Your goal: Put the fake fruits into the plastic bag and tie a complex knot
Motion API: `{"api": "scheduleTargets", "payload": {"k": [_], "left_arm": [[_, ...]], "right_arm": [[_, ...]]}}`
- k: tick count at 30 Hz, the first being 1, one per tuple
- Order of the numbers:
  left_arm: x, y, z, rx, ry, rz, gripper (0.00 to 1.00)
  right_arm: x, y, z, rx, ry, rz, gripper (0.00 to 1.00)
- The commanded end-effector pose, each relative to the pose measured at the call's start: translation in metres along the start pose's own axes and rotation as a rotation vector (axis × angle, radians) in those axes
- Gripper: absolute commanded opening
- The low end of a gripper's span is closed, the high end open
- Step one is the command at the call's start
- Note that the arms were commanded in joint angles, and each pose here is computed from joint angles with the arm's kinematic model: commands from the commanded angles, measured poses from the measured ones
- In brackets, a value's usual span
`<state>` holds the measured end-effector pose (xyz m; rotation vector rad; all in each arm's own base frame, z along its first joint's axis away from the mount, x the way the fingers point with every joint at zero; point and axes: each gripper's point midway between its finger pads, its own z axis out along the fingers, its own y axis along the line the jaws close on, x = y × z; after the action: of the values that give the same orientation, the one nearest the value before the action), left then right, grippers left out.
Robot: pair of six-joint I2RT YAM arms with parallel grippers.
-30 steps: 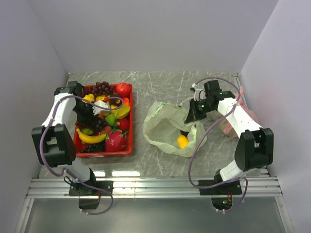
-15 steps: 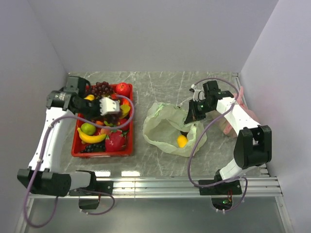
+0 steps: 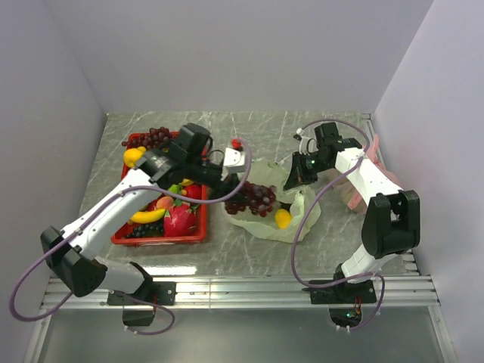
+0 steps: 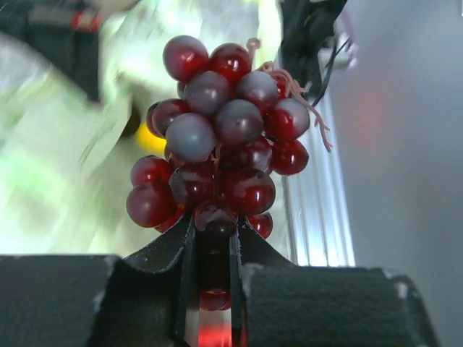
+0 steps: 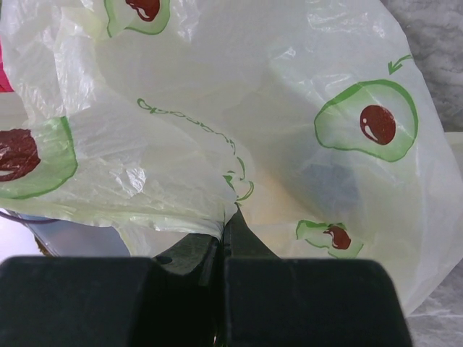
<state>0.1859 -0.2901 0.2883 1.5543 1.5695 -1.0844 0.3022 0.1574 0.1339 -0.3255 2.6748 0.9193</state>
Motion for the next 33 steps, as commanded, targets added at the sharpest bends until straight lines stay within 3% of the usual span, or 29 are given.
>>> {"api": "scheduleTargets", "payload": {"k": [1,8,12,13,14,19,26,29,33], "left_arm": [[-0.051,0.011,0.029,-0.014,-0.183,0.049,0.00],[-0.038,0.077,0.066,-0.228,-0.196,0.020,0.00],[-0.002,0.108,0.087,-0.310,-0.095,0.018,0.05],[0.006,0.112,0.090,-0.314,-0.071,0.021,0.11],[0.018,0.119,0.094,-0.333,-0.031,0.017,0.34],[0.011,0.097,0.088,-0.217,0.014,0.065,0.98],[-0.042,0.020,0.026,-0.088,-0.042,0.073,0.99],[-0.024,-0.008,-0.006,-0.151,-0.006,0.007,0.99],[0.039,-0.005,-0.043,-0.361,0.096,-0.211,0.99]], "right_arm": [[-0.020,0.015,-0.013,-0.039,-0.065,-0.027,0.00],[-0.019,0.016,-0.015,-0.040,-0.062,-0.032,0.00],[-0.018,0.015,-0.016,-0.037,-0.061,-0.028,0.00],[-0.019,0.014,-0.016,-0.033,-0.064,-0.028,0.00],[-0.019,0.014,-0.016,-0.028,-0.065,-0.025,0.00],[-0.020,0.010,-0.017,0.002,-0.071,-0.024,0.00],[-0.017,0.008,-0.021,0.017,-0.071,-0.033,0.00],[-0.013,0.008,-0.019,0.018,-0.070,-0.031,0.00],[-0.011,0.007,-0.020,0.026,-0.071,-0.032,0.00]]}}
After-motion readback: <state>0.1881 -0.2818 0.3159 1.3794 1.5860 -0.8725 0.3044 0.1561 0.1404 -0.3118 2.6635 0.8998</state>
